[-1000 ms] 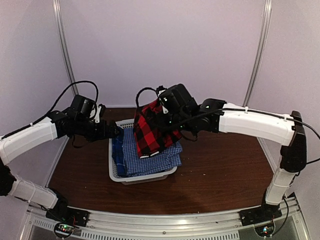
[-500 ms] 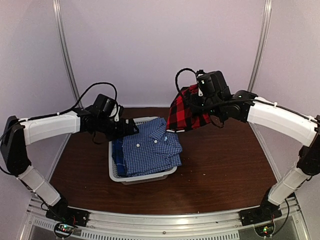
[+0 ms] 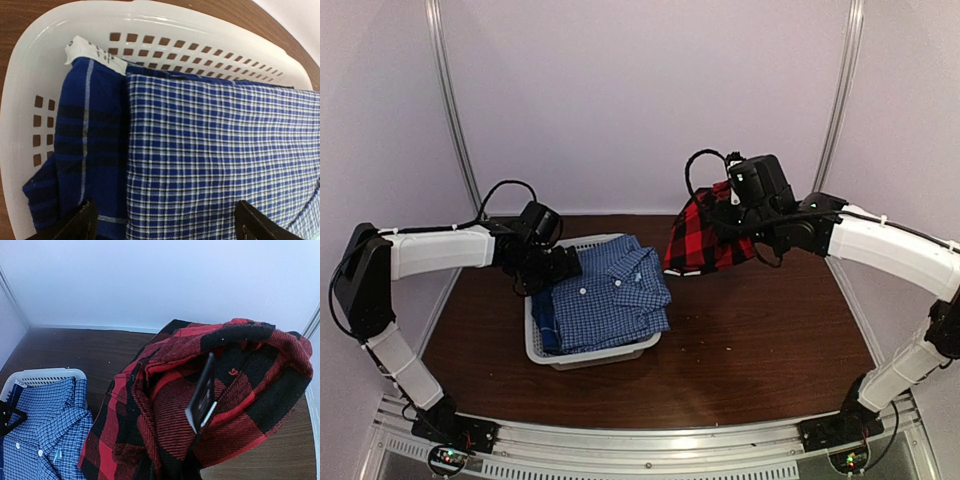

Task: Fold and stack the long sleeve shirts
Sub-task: Move the bin to the center of the board, then place the square-folded shirt at the center of the board, then flatten out the square-folded shirt at the center of the board.

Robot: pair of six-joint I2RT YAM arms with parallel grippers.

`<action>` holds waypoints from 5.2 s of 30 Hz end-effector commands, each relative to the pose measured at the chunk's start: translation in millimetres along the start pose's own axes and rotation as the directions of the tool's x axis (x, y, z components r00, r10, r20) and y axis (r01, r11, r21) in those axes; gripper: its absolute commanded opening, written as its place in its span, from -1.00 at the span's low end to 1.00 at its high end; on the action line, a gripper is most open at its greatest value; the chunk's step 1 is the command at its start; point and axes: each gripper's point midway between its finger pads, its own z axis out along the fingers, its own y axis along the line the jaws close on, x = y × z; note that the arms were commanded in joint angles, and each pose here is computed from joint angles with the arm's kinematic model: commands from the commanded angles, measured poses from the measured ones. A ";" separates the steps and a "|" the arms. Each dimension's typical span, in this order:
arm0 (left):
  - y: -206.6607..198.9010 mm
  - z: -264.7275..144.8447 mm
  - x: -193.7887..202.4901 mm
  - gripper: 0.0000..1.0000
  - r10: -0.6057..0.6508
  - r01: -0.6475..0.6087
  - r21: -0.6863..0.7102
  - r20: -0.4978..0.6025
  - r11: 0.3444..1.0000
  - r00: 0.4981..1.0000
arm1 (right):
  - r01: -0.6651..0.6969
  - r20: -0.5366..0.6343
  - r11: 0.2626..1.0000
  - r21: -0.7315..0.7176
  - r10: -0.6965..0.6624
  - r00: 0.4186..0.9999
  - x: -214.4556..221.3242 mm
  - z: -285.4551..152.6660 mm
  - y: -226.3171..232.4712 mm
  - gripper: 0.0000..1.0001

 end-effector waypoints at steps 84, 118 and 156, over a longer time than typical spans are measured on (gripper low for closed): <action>5.6 -24.0 -8.8 0.95 0.296 -0.293 -0.066 0.050 0.954 0.954 | -0.009 -0.028 0.997 0.078 0.012 1.000 25.0 -1.6 -42.2 -1.00; -132.9 -37.0 20.5 0.95 0.443 -0.454 0.327 0.112 0.829 0.890 | 0.174 -0.293 0.983 -0.063 -0.185 0.938 70.1 86.2 54.3 0.37; -93.3 57.6 59.6 0.82 0.273 -0.214 0.337 -0.138 0.917 0.952 | 0.139 -0.339 0.988 -0.070 -0.154 0.928 140.1 150.2 83.9 0.74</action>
